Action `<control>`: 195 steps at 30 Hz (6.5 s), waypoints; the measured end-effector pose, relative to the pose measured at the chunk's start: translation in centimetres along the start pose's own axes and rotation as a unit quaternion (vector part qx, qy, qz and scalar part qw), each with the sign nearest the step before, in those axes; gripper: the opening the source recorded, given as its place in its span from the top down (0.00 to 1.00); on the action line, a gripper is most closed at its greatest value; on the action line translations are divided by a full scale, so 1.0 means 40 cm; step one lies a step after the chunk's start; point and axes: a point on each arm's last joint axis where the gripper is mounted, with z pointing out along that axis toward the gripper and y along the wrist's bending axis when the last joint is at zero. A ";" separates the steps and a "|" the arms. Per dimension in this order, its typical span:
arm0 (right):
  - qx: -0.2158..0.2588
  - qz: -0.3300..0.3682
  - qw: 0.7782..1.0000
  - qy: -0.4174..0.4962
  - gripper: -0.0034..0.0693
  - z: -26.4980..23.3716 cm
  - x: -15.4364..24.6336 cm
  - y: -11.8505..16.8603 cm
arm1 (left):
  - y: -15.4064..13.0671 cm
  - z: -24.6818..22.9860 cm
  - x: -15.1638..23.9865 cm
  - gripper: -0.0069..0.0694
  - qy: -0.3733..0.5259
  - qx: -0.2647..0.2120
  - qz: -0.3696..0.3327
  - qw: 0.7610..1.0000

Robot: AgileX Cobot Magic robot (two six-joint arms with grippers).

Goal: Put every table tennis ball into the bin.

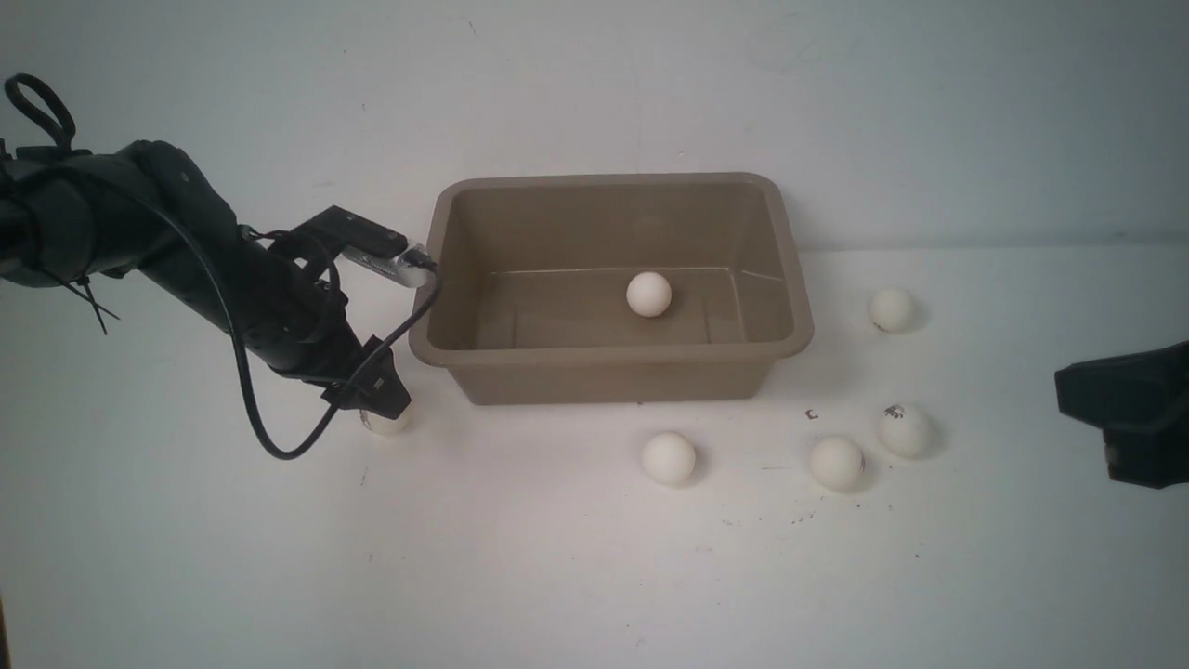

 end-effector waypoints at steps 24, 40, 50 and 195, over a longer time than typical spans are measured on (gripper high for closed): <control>0.011 0.002 1.000 -0.017 0.96 0.000 -0.008 -0.005 | 0.027 0.035 0.024 0.46 0.036 -0.034 -0.074 0.996; 0.020 0.002 0.999 -0.032 0.96 0.000 -0.015 -0.009 | -0.221 -0.137 -0.206 0.46 -0.179 -0.082 0.040 0.980; 0.015 0.002 1.000 -0.023 0.95 0.001 -0.011 -0.007 | -0.189 0.015 -0.234 0.43 -0.140 -0.064 0.043 0.987; 0.027 -0.042 0.946 0.321 0.91 0.502 -0.242 -0.063 | -0.677 -1.021 0.252 0.43 -0.334 -0.104 0.131 0.928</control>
